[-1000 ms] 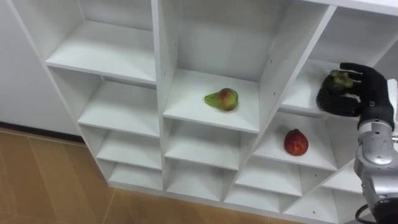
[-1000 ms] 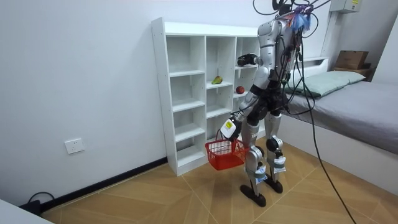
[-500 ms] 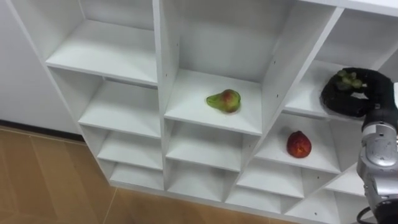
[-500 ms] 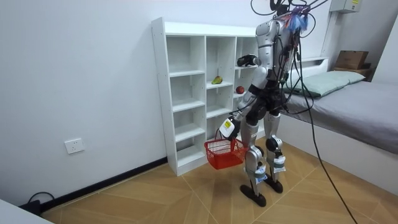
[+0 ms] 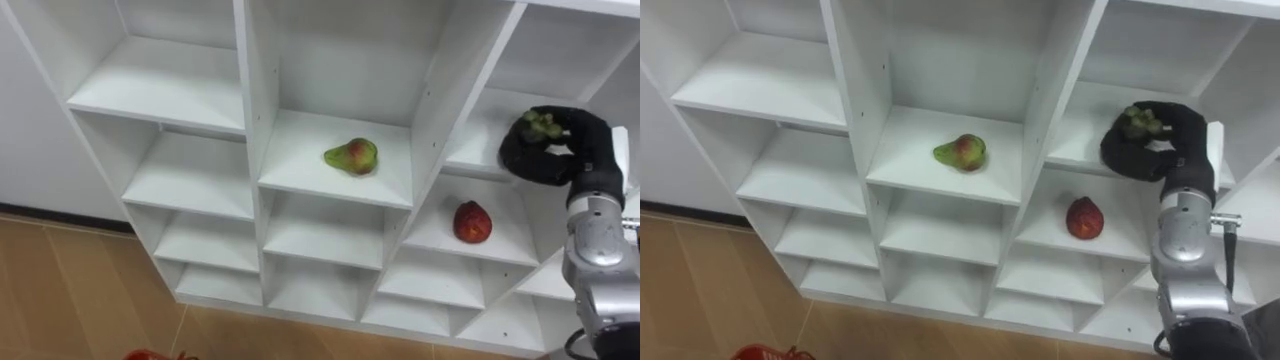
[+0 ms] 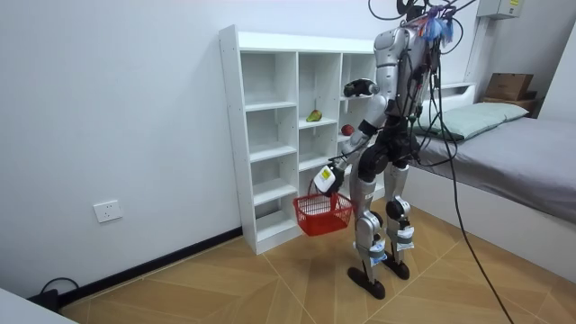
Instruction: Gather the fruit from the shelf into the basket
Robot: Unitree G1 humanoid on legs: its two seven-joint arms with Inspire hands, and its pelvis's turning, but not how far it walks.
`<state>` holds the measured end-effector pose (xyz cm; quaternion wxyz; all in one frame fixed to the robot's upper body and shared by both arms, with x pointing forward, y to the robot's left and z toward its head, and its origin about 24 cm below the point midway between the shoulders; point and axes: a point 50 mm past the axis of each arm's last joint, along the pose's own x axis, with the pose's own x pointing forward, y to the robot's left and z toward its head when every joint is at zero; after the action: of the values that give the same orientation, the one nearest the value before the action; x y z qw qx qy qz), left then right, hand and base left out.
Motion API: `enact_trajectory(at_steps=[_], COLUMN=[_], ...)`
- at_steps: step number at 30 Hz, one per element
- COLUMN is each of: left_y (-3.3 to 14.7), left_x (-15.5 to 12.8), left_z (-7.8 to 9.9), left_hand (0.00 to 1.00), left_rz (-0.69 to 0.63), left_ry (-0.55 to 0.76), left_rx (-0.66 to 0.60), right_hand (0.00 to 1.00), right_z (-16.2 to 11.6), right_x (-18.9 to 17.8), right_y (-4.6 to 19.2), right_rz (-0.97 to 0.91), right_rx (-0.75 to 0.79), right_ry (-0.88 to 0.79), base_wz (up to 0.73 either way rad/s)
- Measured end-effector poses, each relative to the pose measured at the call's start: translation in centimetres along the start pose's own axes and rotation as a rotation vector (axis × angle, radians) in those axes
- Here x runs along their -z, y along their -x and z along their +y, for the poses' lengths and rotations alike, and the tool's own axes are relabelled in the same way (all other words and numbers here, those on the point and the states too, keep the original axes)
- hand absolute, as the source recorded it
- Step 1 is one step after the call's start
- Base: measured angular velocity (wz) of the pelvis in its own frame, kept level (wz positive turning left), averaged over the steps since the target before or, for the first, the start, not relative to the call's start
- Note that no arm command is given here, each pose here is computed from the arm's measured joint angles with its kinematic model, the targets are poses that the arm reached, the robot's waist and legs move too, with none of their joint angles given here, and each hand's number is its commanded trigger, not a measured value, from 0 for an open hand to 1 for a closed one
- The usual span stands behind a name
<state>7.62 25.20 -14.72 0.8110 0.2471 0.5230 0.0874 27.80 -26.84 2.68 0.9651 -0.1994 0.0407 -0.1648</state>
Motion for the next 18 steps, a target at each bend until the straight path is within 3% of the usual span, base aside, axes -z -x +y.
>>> enact_trajectory(at_steps=[11, 18], left_y=[-0.2, -0.1], left_x=[-3.7, -5.9], left_z=[-0.2, -1.4], left_hand=[1.0, 1.0], left_rz=[-0.128, -0.161], left_ry=[0.198, 0.375], left_rx=[0.012, 0.097], right_hand=[1.0, 1.0], right_z=[3.0, 4.0], right_x=[-2.3, -3.0], right_y=[3.4, 5.8], right_rz=[-0.12, -0.153], right_rx=[-0.15, -0.252], right_ry=[-0.053, -0.06], base_wz=[-0.05, -0.1])
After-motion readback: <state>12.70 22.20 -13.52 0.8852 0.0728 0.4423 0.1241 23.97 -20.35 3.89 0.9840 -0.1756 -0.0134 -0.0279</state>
